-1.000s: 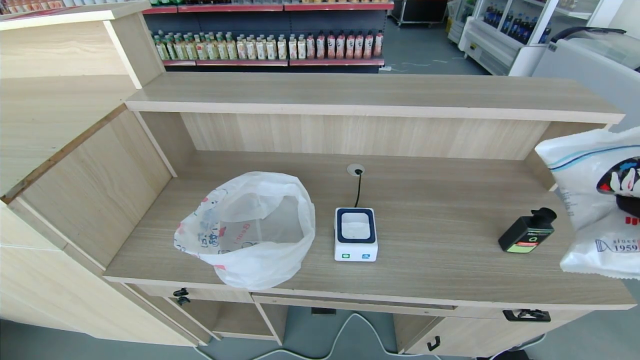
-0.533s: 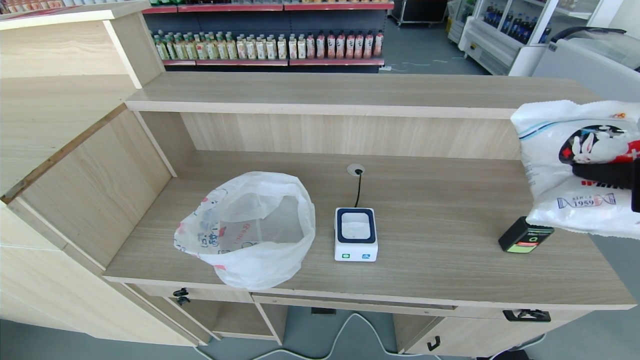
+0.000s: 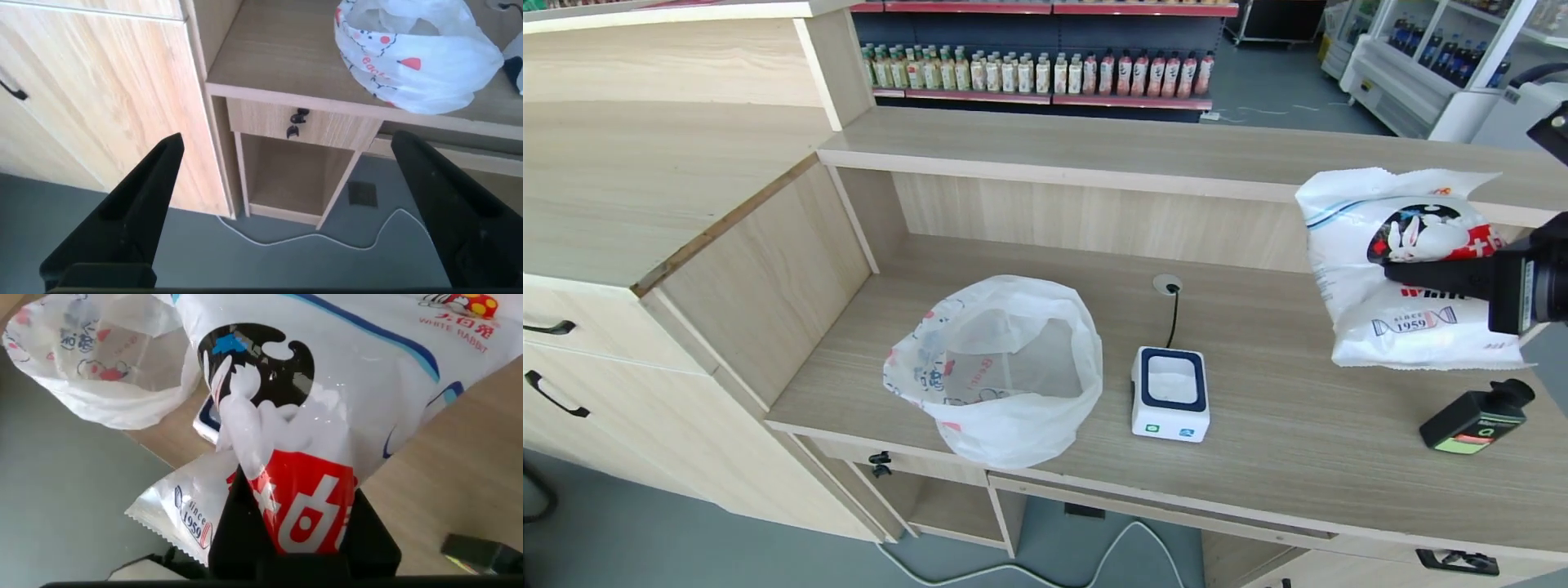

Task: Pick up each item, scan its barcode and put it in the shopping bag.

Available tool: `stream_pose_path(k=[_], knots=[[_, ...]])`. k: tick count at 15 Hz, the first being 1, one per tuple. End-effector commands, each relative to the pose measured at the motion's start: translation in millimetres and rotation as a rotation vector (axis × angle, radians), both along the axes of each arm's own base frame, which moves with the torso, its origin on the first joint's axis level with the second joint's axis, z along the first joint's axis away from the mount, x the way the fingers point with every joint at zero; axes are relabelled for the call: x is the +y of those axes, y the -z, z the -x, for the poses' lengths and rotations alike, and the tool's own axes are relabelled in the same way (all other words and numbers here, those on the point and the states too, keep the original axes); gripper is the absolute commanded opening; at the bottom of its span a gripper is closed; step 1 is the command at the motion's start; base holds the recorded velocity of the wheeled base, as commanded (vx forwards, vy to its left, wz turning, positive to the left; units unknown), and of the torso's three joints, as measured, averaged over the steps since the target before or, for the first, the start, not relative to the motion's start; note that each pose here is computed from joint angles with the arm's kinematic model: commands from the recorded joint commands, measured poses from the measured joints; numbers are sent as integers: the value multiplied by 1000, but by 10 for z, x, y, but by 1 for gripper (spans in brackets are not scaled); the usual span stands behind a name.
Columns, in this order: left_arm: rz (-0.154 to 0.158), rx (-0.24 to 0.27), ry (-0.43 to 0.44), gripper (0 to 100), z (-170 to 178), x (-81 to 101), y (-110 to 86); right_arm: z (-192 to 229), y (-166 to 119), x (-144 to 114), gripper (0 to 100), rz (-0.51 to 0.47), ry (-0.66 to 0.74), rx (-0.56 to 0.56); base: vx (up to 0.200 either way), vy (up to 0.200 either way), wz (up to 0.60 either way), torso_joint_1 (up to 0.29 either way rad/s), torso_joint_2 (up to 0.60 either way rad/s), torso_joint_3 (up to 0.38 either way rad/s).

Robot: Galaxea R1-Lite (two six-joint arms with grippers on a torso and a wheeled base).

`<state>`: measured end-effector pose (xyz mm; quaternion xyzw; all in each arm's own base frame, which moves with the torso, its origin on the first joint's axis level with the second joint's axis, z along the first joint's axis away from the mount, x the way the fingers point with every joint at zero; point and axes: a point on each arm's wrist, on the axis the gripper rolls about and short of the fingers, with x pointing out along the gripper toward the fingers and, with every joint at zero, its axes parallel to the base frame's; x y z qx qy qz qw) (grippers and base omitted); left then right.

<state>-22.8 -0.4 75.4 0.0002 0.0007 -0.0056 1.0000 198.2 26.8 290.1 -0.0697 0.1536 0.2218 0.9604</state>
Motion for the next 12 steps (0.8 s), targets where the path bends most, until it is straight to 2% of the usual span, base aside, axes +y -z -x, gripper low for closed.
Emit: stream_pose_path(k=[1, 3, 7, 12], knots=[[0, 0, -1, 100, 0, 0, 1, -33, 71, 14, 0, -14, -37, 33, 0, 0, 600, 2, 2, 7], [0, 0, -1, 100, 0, 0, 1, -115, 224, 16, 0, -30, -91, 74, 0, 0, 0, 0, 0, 0], [-1, 0, -1, 100, 0, 0, 1, -510, 566, -52, 0, -142, -168, -36, 0, 0, 0, 0, 0, 0], [0, 0, -1, 100, 0, 0, 1, -618, 926, -333, 0, -338, -277, 140, 0, 0, 0, 0, 0, 0]])
